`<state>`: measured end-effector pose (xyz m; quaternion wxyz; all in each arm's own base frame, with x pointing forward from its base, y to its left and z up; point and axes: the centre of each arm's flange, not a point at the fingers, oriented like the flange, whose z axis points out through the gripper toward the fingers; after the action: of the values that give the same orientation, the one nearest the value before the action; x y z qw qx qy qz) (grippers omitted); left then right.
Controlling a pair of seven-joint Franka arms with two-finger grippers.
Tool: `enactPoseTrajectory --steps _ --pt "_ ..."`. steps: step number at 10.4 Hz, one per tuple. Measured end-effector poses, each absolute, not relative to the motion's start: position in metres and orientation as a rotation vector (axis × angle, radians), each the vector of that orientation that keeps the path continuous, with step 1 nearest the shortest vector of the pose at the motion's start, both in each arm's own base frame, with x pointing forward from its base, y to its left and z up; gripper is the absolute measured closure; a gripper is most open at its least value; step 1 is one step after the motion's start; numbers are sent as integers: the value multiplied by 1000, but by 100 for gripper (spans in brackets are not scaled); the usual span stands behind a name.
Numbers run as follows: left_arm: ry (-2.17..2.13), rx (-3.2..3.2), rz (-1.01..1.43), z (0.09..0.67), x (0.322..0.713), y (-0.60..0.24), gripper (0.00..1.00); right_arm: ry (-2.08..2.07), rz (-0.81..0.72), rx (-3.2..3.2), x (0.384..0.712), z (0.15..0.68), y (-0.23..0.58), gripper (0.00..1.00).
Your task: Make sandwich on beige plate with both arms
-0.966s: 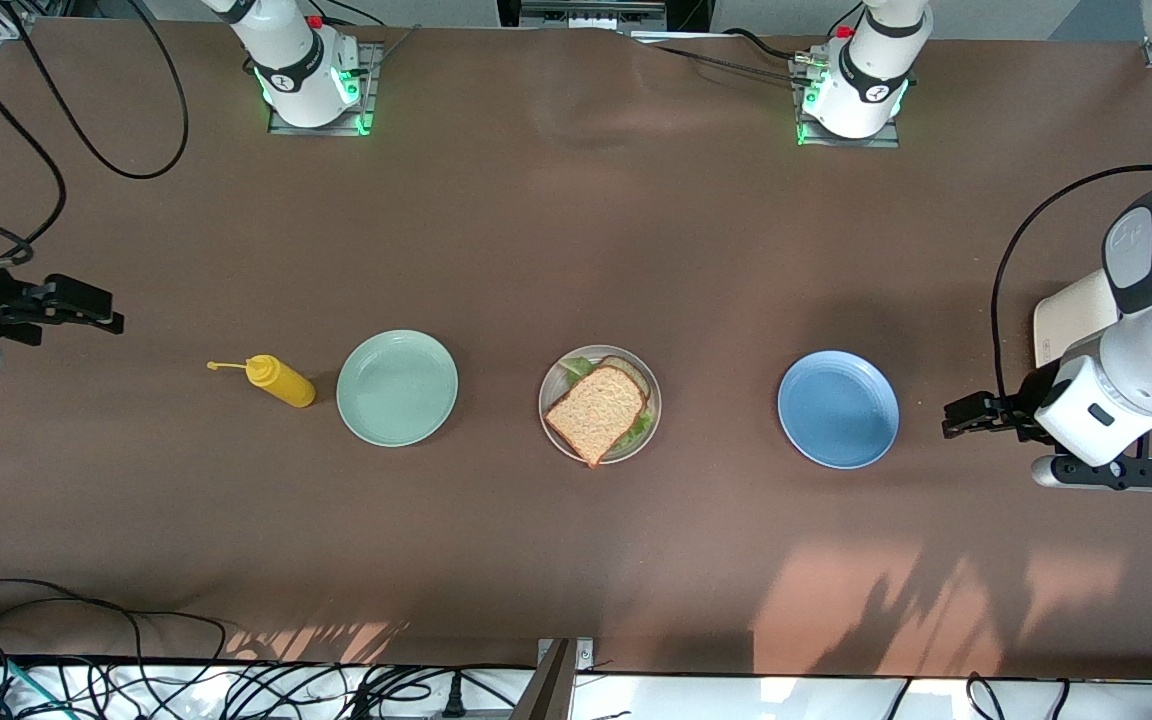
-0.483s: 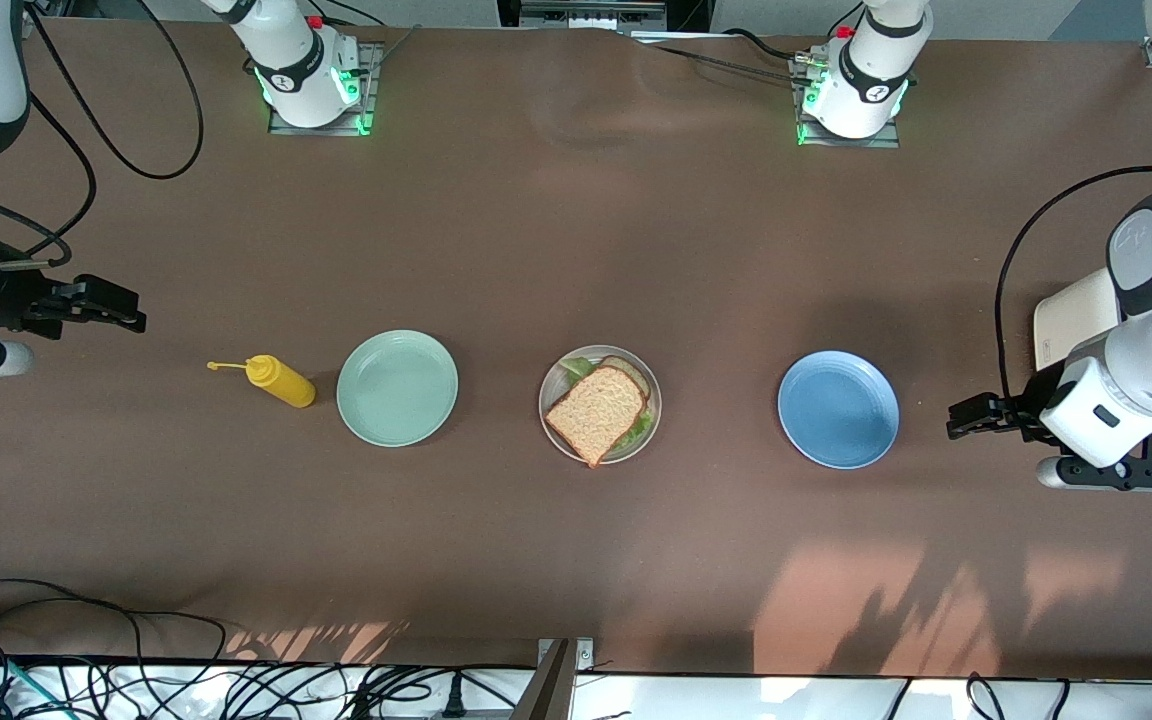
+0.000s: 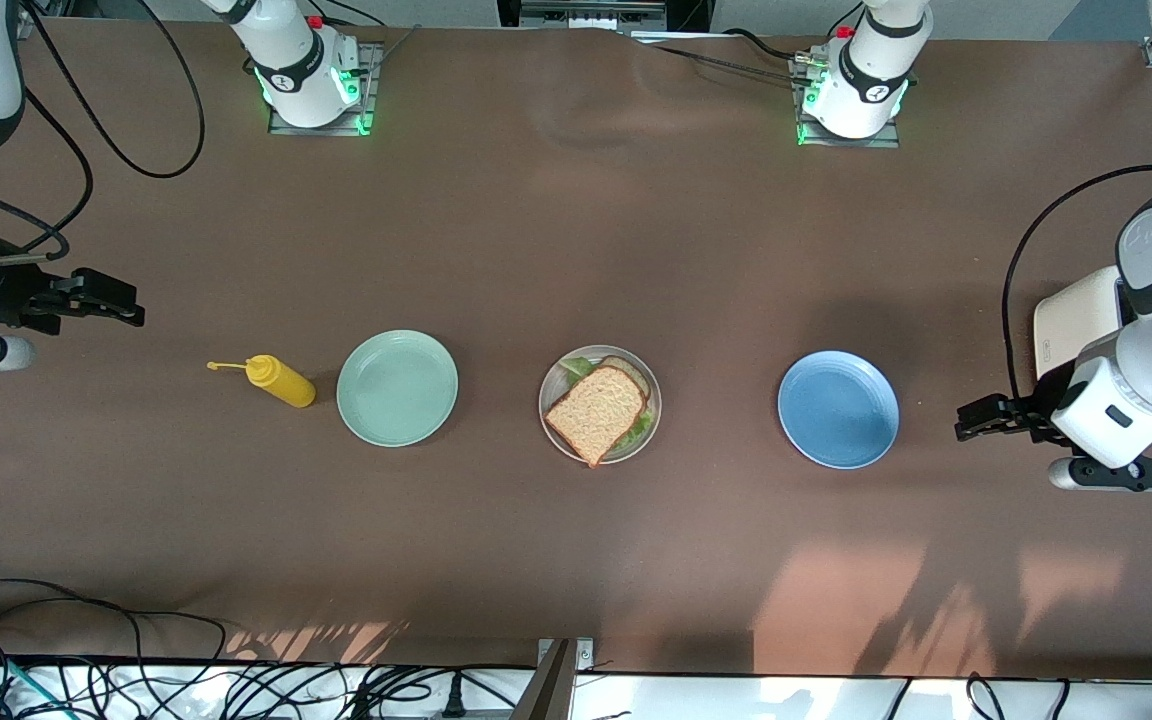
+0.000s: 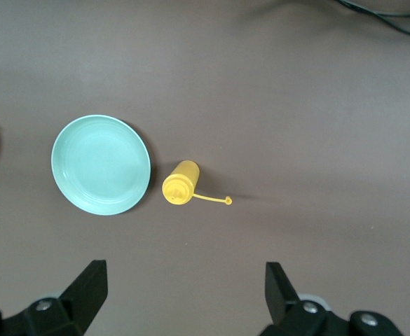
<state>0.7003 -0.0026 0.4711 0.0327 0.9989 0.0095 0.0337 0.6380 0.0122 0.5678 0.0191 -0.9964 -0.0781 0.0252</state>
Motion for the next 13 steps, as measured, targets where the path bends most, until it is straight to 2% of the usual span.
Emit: enactPoseTrajectory --steps 4,9,13 --pt "251 3073 189 499 703 41 0 -175 75 -3100 642 571 15 0" --pt "372 3159 76 488 697 45 0 -105 155 -3082 634 574 24 0" --pt "410 3124 53 482 688 103 0 -117 157 -3077 634 574 29 0"
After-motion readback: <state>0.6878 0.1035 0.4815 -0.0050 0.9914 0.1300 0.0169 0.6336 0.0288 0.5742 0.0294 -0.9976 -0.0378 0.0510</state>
